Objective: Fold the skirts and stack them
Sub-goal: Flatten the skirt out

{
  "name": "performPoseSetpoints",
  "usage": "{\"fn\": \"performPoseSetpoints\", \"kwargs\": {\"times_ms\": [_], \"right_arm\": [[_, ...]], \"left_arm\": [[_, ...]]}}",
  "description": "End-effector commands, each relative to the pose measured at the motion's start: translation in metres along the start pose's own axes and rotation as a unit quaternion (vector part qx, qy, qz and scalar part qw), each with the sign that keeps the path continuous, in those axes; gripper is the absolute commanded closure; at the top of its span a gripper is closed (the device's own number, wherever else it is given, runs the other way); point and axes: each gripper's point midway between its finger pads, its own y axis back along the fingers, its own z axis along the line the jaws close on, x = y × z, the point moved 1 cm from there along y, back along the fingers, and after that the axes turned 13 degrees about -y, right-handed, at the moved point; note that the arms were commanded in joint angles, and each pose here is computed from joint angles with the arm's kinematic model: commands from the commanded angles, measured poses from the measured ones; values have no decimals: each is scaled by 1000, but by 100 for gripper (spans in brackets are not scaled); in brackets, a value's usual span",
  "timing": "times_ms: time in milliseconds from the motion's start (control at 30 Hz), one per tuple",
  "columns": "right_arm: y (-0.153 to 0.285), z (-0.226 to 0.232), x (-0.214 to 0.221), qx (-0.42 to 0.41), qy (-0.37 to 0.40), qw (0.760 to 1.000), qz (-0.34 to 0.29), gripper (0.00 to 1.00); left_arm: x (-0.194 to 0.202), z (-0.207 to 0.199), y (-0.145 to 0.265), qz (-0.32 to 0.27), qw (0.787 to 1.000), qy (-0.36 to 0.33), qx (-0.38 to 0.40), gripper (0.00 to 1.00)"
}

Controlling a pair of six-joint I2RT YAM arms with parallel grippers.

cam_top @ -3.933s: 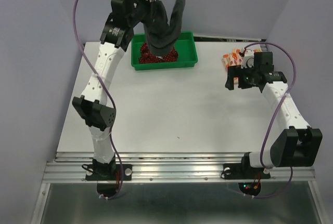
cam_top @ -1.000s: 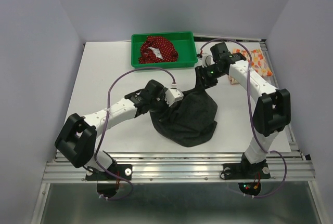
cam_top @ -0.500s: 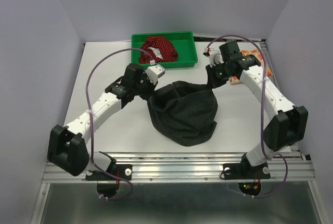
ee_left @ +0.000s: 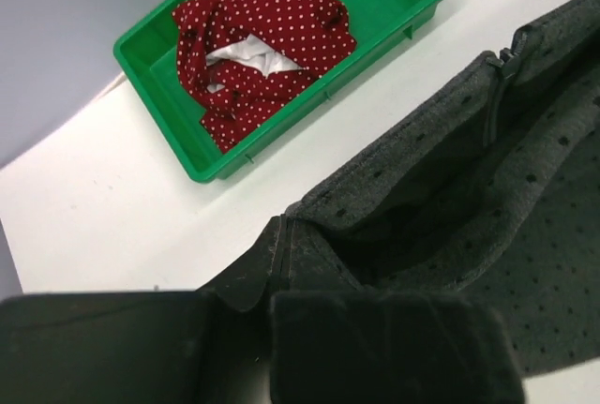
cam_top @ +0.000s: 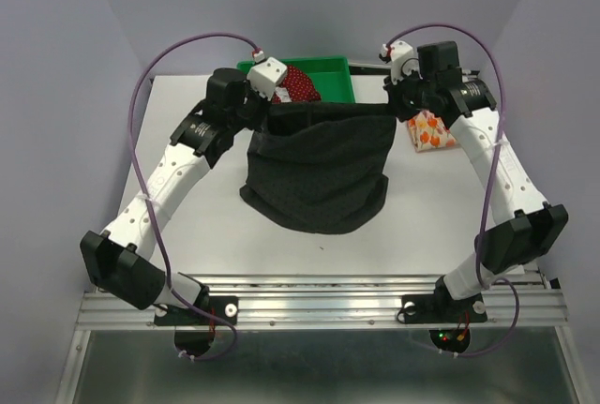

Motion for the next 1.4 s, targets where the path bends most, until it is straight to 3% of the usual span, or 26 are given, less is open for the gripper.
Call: {"fn": "performPoseSetpoints", "kwargs": {"times_ms": [0, 167, 267, 433, 567, 600, 700, 800, 933, 967, 1200, 1367], "right_arm": [[17, -10, 2, 10, 43, 999, -12, 99], [-6, 13, 86, -69, 40, 993, 92, 99], [-18, 23, 134, -97, 19, 984, 152, 98], [-31, 30, 161, -113, -19, 976, 187, 99], [-41, 39, 159, -126, -42, 973, 188, 99], [-43, 39, 157, -126, -45, 973, 187, 99], [-46, 36, 150, -116, -54, 975, 180, 99], [-48, 35, 144, -108, -64, 977, 172, 99], [-50, 40, 140, -118, -84, 975, 171, 99], [-50, 41, 139, -119, -89, 974, 172, 99], [-50, 46, 133, -131, -101, 971, 171, 99], [-47, 44, 131, -125, -101, 972, 170, 99]], "left_arm": [[-7, 0, 14, -1, 997, -63, 37, 100], [66, -64, 3, 83, 978, -105, 158, 100], [101, -77, -8, 122, 973, -102, 167, 100], [123, -80, -37, 153, 974, -87, 145, 100], [121, -80, -54, 158, 975, -69, 140, 98], [114, -79, -56, 150, 977, -59, 140, 93], [106, -88, -49, 133, 977, -43, 161, 65], [114, -95, -37, 135, 975, -34, 173, 47], [130, -111, -24, 137, 971, -15, 194, 44], [137, -117, -22, 140, 970, -9, 198, 36], [158, -133, -30, 152, 971, 21, 185, 36], [186, -121, -51, 203, 972, 25, 114, 40]]}}
